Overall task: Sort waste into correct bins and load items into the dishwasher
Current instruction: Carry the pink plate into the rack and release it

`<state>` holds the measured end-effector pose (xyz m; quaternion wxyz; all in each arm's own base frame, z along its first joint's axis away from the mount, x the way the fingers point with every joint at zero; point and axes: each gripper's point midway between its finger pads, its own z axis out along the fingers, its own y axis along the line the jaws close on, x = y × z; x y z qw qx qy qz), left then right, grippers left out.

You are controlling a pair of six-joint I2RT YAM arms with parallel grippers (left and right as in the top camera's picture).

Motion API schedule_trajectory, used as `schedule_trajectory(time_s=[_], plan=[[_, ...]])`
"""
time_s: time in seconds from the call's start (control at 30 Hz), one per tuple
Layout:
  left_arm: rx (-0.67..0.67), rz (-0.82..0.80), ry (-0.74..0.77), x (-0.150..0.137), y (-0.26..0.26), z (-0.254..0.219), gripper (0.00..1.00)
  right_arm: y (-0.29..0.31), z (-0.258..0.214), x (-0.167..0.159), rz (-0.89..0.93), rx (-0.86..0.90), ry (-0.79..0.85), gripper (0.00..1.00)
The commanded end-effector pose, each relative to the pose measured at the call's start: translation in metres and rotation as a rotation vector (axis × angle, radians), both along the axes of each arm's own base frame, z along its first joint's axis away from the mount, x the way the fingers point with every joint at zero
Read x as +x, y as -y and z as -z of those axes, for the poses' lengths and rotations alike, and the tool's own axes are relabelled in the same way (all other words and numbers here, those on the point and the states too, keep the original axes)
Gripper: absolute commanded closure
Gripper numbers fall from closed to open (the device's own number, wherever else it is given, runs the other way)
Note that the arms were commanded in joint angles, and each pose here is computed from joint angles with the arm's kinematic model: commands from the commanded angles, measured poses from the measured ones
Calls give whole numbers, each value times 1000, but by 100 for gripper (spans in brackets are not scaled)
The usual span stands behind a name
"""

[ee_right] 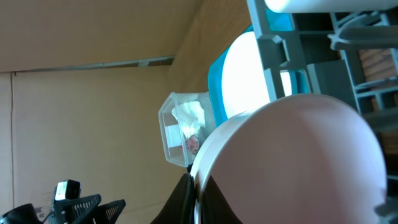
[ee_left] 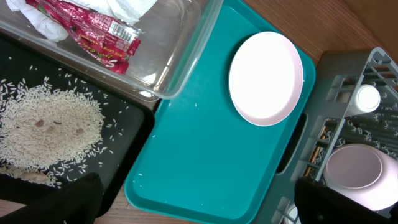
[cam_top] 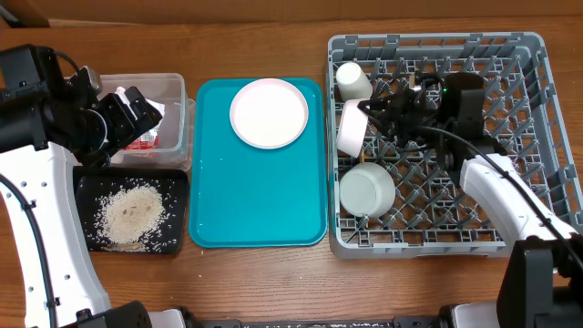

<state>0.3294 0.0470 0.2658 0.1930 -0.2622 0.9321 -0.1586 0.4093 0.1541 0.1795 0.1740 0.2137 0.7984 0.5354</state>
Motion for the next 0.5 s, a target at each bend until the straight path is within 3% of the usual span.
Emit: schedule_trajectory(time_s=[0.0, 0.27, 0.47], plan=[[21, 19, 27, -1, 0, -8, 0, 23, 8, 9, 54, -60, 33, 95], [21, 19, 27, -1, 0, -8, 0, 48, 4, 7, 10, -72, 111, 76], [21, 19, 27, -1, 0, -8, 0, 72, 16, 3, 33, -116, 95, 69]])
